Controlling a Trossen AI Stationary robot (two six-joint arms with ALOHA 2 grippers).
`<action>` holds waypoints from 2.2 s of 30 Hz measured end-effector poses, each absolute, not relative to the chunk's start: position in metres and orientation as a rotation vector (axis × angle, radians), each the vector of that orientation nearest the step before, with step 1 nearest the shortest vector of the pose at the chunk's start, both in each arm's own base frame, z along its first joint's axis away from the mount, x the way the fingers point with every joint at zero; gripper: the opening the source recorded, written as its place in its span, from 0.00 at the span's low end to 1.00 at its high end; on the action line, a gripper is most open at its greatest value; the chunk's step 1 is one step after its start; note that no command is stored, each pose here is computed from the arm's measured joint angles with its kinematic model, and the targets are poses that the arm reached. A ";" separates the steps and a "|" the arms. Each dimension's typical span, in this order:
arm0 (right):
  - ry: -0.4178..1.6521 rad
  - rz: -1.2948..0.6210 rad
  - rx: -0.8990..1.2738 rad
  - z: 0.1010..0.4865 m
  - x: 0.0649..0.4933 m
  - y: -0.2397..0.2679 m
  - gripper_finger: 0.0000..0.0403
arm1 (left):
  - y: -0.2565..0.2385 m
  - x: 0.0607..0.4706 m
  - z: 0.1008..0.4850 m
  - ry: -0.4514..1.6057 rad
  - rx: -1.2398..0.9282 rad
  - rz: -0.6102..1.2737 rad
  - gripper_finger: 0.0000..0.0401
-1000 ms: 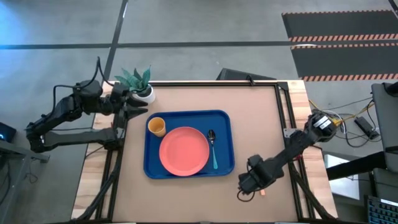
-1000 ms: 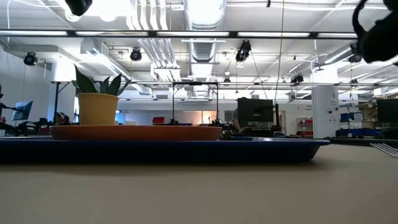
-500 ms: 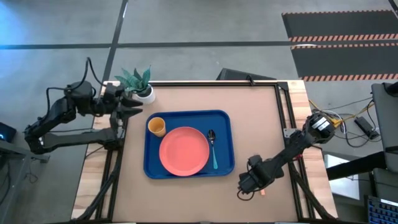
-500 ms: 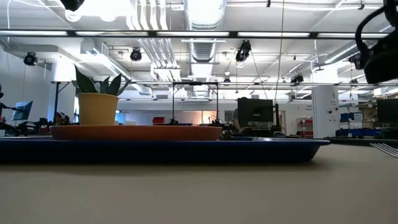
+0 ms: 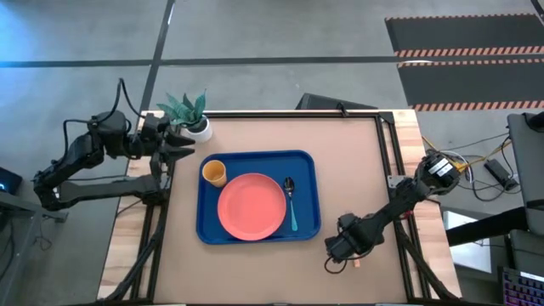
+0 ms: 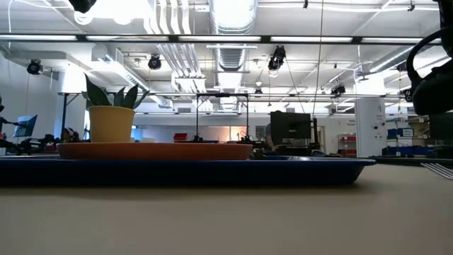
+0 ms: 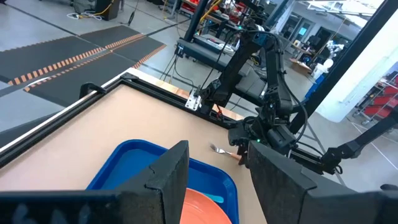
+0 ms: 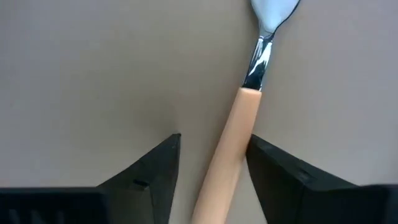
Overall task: Pick and place plate/cup/fork/spoon on tray
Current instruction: Put the pink fork on the blue tray to the right of the blue spoon
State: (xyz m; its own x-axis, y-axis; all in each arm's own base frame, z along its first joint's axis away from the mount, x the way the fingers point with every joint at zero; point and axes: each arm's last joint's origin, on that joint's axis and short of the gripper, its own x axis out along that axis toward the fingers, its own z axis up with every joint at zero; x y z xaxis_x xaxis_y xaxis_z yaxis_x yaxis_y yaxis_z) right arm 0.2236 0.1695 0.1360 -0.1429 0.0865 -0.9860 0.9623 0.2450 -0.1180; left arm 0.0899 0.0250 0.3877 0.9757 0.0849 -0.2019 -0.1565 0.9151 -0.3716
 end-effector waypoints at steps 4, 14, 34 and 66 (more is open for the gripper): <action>1.479 -1.067 1.049 0.137 0.226 0.171 0.27 | 0.025 0.090 0.388 0.185 -0.397 0.125 0.37; 1.485 -1.086 1.037 0.143 0.228 0.173 0.08 | 0.026 0.091 0.387 0.189 -0.398 0.126 0.37; 0.849 -1.040 0.835 0.239 0.304 0.134 0.08 | 0.026 0.093 0.387 0.196 -0.399 0.126 0.37; 0.830 -0.873 1.107 0.140 0.316 0.067 0.08 | 0.020 0.077 0.390 0.148 -0.385 0.115 0.37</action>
State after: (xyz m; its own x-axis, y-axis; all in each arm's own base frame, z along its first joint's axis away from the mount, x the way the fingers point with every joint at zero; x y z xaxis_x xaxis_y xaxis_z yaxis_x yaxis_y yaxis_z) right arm 0.3162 0.0666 0.1399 0.4228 -0.1668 -0.8908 0.8981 0.2088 0.3871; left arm 0.0774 0.0203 0.3897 0.9826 0.0838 -0.1659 -0.1401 0.9205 -0.3648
